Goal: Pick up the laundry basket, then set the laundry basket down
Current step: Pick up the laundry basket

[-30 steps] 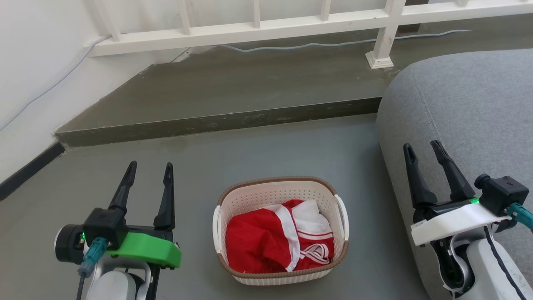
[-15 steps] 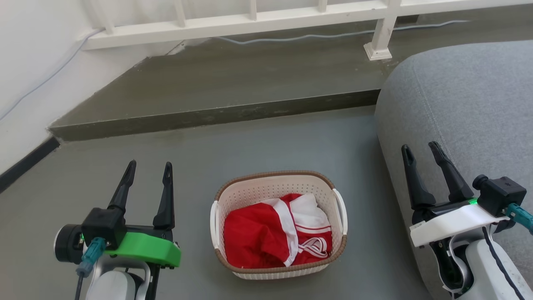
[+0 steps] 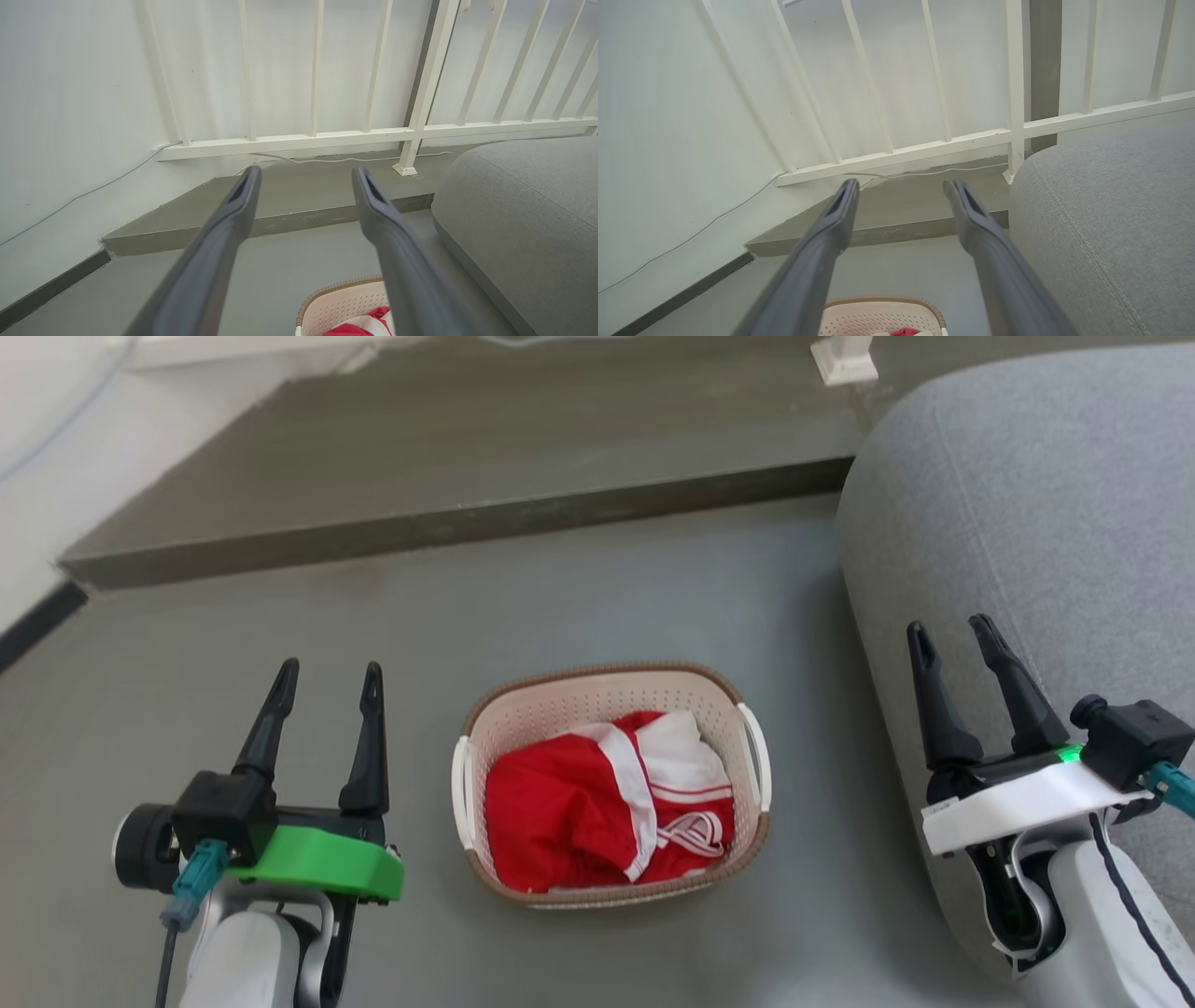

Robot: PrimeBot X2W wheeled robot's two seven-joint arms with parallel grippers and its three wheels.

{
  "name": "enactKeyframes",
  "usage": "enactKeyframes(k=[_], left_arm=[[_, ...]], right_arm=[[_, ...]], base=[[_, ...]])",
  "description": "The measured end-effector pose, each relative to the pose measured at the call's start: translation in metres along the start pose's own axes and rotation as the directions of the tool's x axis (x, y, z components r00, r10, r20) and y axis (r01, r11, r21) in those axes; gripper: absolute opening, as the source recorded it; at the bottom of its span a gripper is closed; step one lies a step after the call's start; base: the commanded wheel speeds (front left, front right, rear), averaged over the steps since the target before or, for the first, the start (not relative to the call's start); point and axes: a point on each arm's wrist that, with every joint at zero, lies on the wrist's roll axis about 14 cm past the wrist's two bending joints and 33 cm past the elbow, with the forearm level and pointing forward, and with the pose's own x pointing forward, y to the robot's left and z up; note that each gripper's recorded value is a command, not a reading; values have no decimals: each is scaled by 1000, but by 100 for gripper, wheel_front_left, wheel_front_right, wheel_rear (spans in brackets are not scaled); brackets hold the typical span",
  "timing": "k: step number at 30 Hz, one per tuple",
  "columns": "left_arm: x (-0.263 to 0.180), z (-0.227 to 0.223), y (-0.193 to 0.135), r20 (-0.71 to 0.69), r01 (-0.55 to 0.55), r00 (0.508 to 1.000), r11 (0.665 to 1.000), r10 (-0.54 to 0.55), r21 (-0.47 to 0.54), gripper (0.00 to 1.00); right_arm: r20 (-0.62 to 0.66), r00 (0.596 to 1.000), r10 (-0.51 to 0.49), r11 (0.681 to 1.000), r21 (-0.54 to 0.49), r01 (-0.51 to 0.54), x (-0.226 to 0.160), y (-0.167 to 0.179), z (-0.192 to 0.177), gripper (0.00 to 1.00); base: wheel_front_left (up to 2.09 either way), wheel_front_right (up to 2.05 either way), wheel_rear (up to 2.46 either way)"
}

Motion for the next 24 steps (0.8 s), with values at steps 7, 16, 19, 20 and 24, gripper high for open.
enactKeyframes(k=[7, 16, 19, 20, 24], left_arm=[[18, -19, 2, -33, 6, 999, 1000, -6, -12, 100], [41, -47, 5, -80, 13, 997, 1000, -15, -28, 100], [47, -63, 7, -114, 15, 993, 999, -19, -36, 100], [49, -68, 8, -124, 15, 992, 999, -20, -39, 100], [58, -86, 10, -156, 15, 988, 999, -23, -47, 100]], right_arm=[[-37, 999, -29, 1000, 2, 29, 13, -14, -16, 100], [-93, 994, -55, 998, 5, 56, 32, -29, -42, 100], [-121, 991, -62, 998, 9, 64, 39, -33, -55, 100], [-129, 990, -65, 998, 12, 67, 41, -34, -59, 100], [-161, 984, -72, 997, 20, 76, 50, -39, -75, 100]], base=[[0, 0, 0], [0, 0, 0], [0, 0, 0], [0, 0, 0], [0, 0, 0]])
